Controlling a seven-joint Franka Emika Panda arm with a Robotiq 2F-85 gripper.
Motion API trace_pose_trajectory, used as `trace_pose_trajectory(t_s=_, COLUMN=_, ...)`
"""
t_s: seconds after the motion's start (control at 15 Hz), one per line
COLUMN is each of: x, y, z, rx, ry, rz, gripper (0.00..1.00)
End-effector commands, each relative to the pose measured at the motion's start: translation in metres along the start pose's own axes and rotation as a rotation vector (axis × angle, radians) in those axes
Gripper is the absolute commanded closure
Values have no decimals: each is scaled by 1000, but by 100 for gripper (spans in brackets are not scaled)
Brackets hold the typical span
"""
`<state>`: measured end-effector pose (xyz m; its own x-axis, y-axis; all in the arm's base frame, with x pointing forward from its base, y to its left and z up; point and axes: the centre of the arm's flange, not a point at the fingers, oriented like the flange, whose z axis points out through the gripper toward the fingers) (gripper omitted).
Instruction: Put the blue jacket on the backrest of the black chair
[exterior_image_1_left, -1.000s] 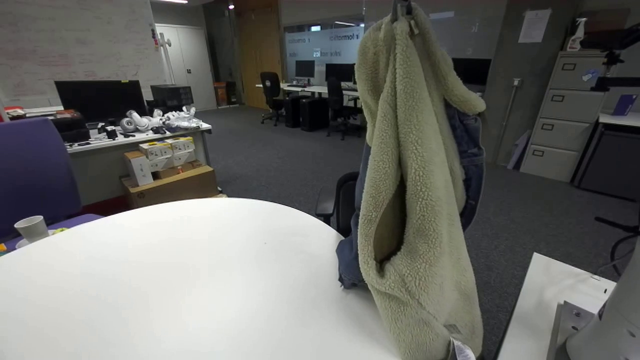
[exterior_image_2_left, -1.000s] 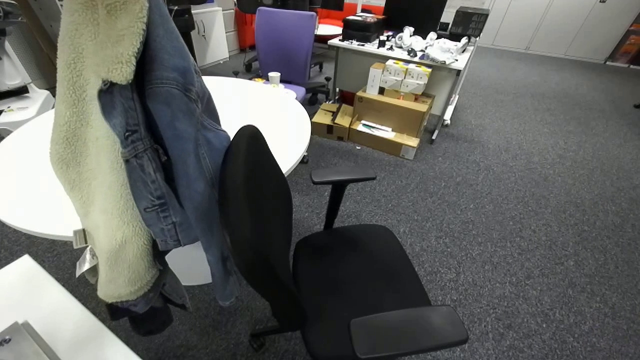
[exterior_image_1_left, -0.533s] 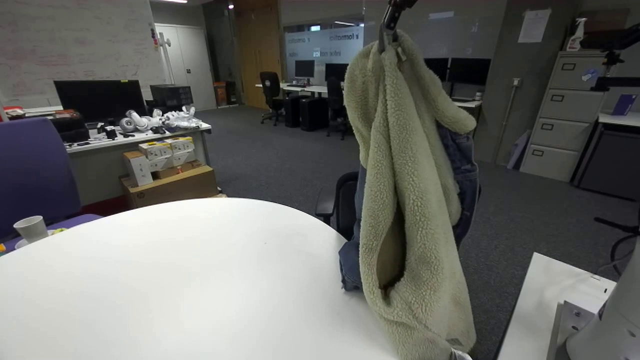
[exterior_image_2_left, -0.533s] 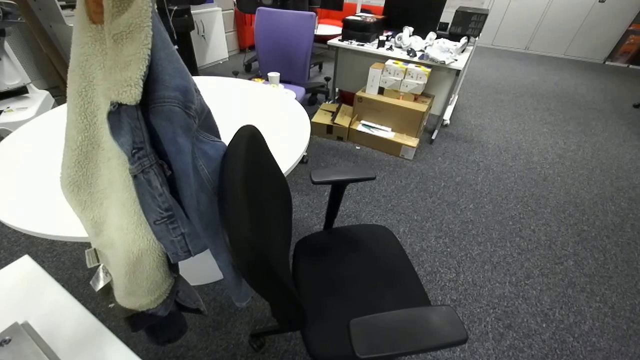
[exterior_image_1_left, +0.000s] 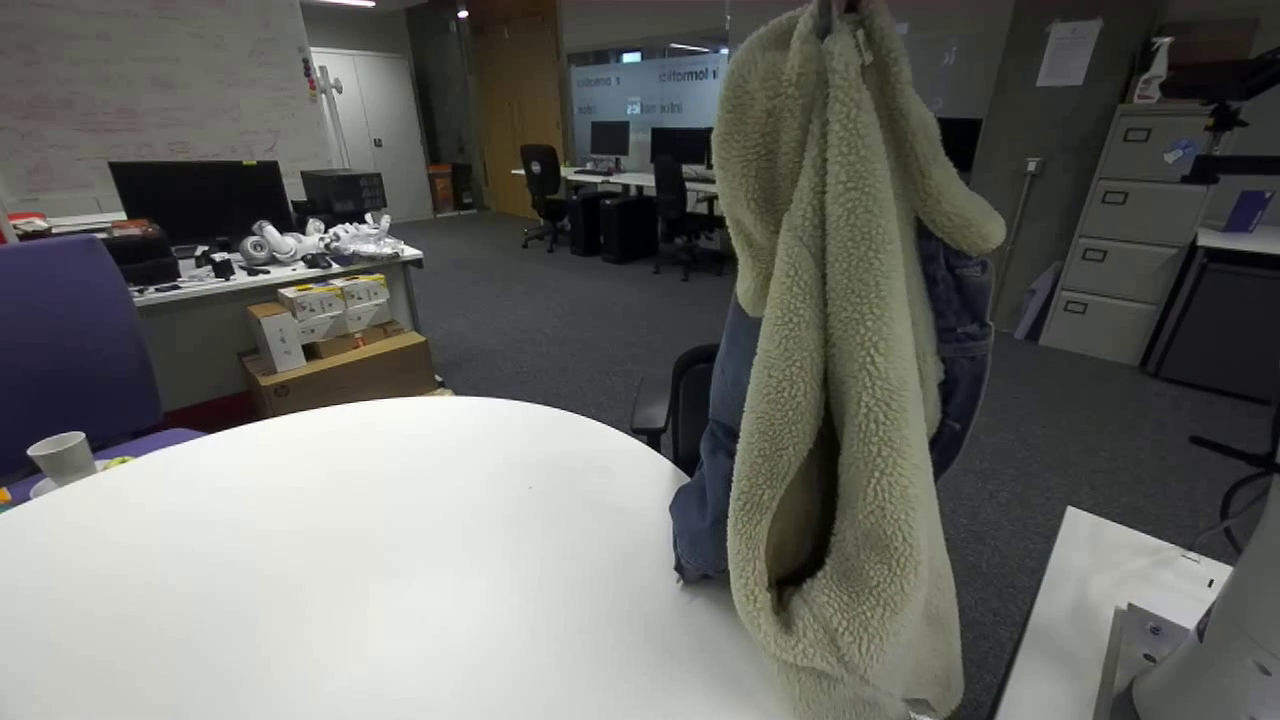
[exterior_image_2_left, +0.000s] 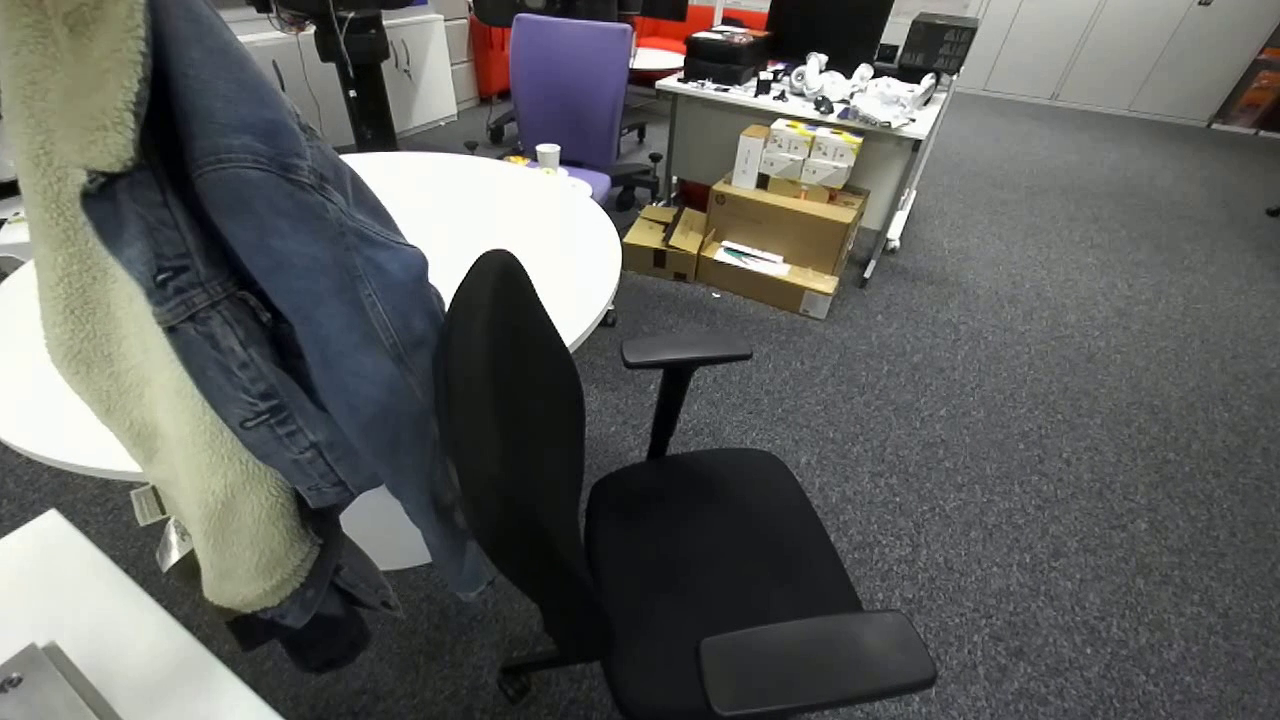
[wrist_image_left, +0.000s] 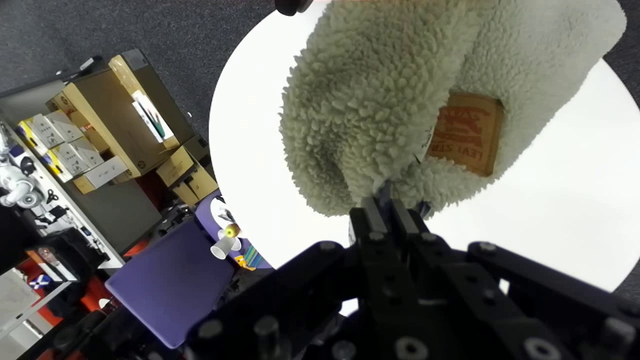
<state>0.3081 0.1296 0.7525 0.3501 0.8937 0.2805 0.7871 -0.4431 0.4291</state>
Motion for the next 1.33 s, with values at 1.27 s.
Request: trace_pose_trajectory(t_s=1.27, x=-83, y=154, z=-37, rx=-40, ry=-27, rz=346, gripper=98)
